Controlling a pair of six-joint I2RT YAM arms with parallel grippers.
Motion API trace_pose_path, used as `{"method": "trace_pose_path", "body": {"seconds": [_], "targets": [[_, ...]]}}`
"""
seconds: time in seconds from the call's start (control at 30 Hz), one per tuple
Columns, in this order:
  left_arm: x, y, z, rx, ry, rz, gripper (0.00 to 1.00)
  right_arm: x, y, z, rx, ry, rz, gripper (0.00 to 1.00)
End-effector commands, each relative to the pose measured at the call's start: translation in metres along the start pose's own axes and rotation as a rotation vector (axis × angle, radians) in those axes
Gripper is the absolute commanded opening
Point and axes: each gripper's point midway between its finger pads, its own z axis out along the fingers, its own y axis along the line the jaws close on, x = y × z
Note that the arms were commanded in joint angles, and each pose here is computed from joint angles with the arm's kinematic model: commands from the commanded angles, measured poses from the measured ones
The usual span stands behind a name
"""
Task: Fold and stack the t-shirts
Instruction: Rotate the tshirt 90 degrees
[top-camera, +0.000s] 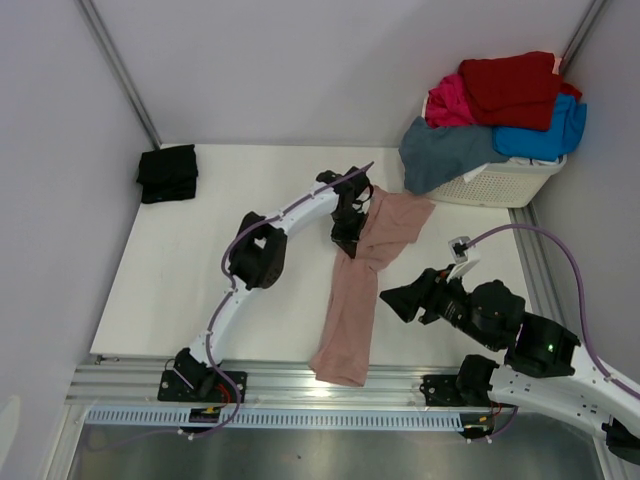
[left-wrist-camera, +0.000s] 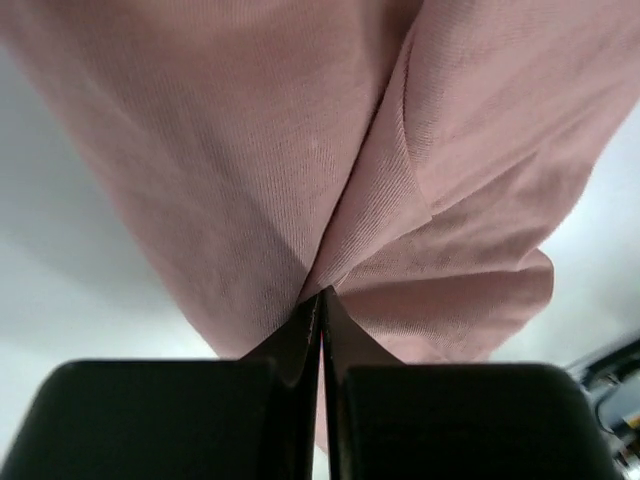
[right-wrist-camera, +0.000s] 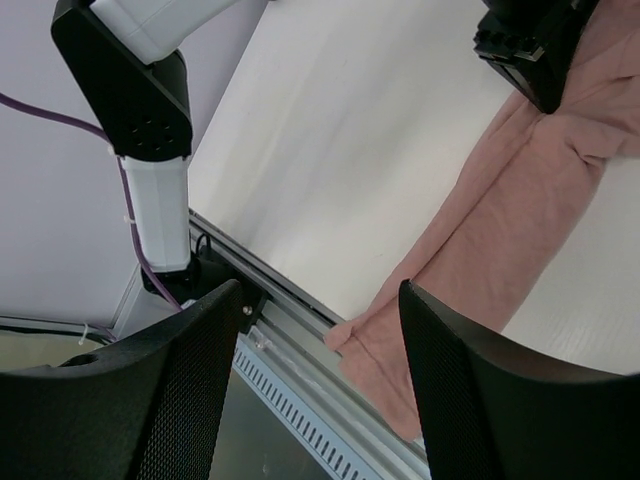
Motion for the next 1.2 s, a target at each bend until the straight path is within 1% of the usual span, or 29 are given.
{"method": "trace_pose_path", "body": {"seconds": [0.0,0.07,0.13,0.17,0.2,0.23,0.27,0.33,0.37,0.4,0.43,0.5,0.57,0.63,0.67,0.7,0.73,0.77,0.8,0.83,0.9,0.93,0.97,1.0,1.03,1.07,1.1,1.13,1.17], "targets": [[0.003,0.060,-0.026,-0.263,-0.029,0.018,0.01,-0.014,0.013,0.001,-0.036,-0.039,0.002,0.68],[0.009,0.082,-0.028,-0.291,-0.018,-0.028,0.01,-0.012,0.014,0.003,-0.037,-0.030,-0.008,0.68],[0.005,0.103,-0.043,-0.298,-0.060,-0.089,0.01,-0.011,0.015,0.005,-0.035,-0.024,-0.014,0.68],[0.017,0.114,-0.040,-0.299,-0.032,-0.131,0.01,-0.011,0.015,0.005,-0.036,-0.023,-0.022,0.68],[0.013,0.120,-0.045,-0.285,-0.059,-0.154,0.01,-0.012,0.016,0.006,-0.040,-0.024,-0.024,0.68],[0.008,0.132,-0.060,-0.267,-0.094,-0.197,0.01,-0.011,0.016,0.007,-0.040,-0.024,-0.027,0.68],[0.020,0.145,-0.057,-0.264,-0.068,-0.242,0.01,-0.010,0.015,0.009,-0.033,-0.020,-0.031,0.69],[0.014,0.165,-0.076,-0.240,-0.134,-0.309,0.00,-0.009,0.015,0.012,-0.028,-0.014,-0.039,0.69],[0.029,0.176,-0.070,-0.246,-0.105,-0.346,0.01,-0.006,0.014,0.016,-0.019,-0.005,-0.043,0.68],[0.021,0.176,-0.080,-0.168,-0.150,-0.355,0.01,-0.006,0.014,0.018,-0.014,-0.001,-0.044,0.69],[0.028,0.181,-0.077,-0.170,-0.142,-0.372,0.01,-0.004,0.012,0.021,-0.002,0.007,-0.050,0.69],[0.031,0.178,-0.076,-0.152,-0.138,-0.378,0.01,0.002,0.004,0.030,0.048,0.027,-0.062,0.69],[0.030,0.157,-0.073,-0.076,-0.132,-0.311,0.01,0.006,-0.003,0.037,0.081,0.036,-0.090,0.69],[0.032,0.143,-0.072,-0.058,-0.139,-0.275,0.01,0.006,-0.008,0.048,0.113,0.031,-0.148,0.69],[0.022,0.131,-0.086,-0.032,-0.205,-0.242,0.01,0.003,-0.009,0.052,0.124,0.020,-0.170,0.69],[0.023,0.122,-0.088,-0.004,-0.223,-0.227,0.01,-0.005,-0.007,0.058,0.129,-0.020,-0.186,0.70],[0.028,0.110,-0.088,0.028,-0.229,-0.211,0.01,-0.004,-0.012,0.068,0.157,-0.018,-0.237,0.74],[0.017,0.093,-0.108,0.072,-0.314,-0.181,0.01,-0.010,-0.011,0.076,0.159,-0.048,-0.247,0.77],[0.024,0.083,-0.107,0.107,-0.308,-0.167,0.01,-0.012,-0.014,0.084,0.178,-0.060,-0.264,0.79],[0.033,0.070,-0.103,0.115,-0.297,-0.145,0.01,-0.009,-0.030,0.100,0.234,-0.038,-0.298,0.82],[0.047,0.051,-0.101,0.092,-0.280,-0.095,0.01,-0.020,-0.041,0.123,0.269,-0.046,-0.285,0.82],[0.052,0.047,-0.099,0.078,-0.272,-0.085,0.01,-0.006,-0.055,0.145,0.298,0.031,-0.279,0.79],[0.064,0.047,-0.090,0.066,-0.241,-0.088,0.01,-0.019,-0.079,0.156,0.361,0.033,-0.239,0.76],[0.068,0.039,-0.089,0.069,-0.243,-0.075,0.01,-0.035,-0.079,0.169,0.365,0.023,-0.220,0.73],[0.071,0.037,-0.087,0.077,-0.240,-0.091,0.01,-0.023,-0.100,0.191,0.413,0.088,-0.220,0.67],[0.088,0.042,-0.074,0.067,-0.200,-0.115,0.01,-0.033,-0.116,0.200,0.453,0.085,-0.218,0.64],[0.090,0.041,-0.074,0.072,-0.208,-0.121,0.01,-0.049,-0.113,0.214,0.451,0.065,-0.217,0.60],[0.099,0.043,-0.068,0.070,-0.187,-0.150,0.01,-0.051,-0.117,0.227,0.447,0.082,-0.213,0.52],[0.108,0.045,-0.063,0.070,-0.170,-0.161,0.01,-0.039,-0.141,0.245,0.491,0.137,-0.211,0.49]]}}
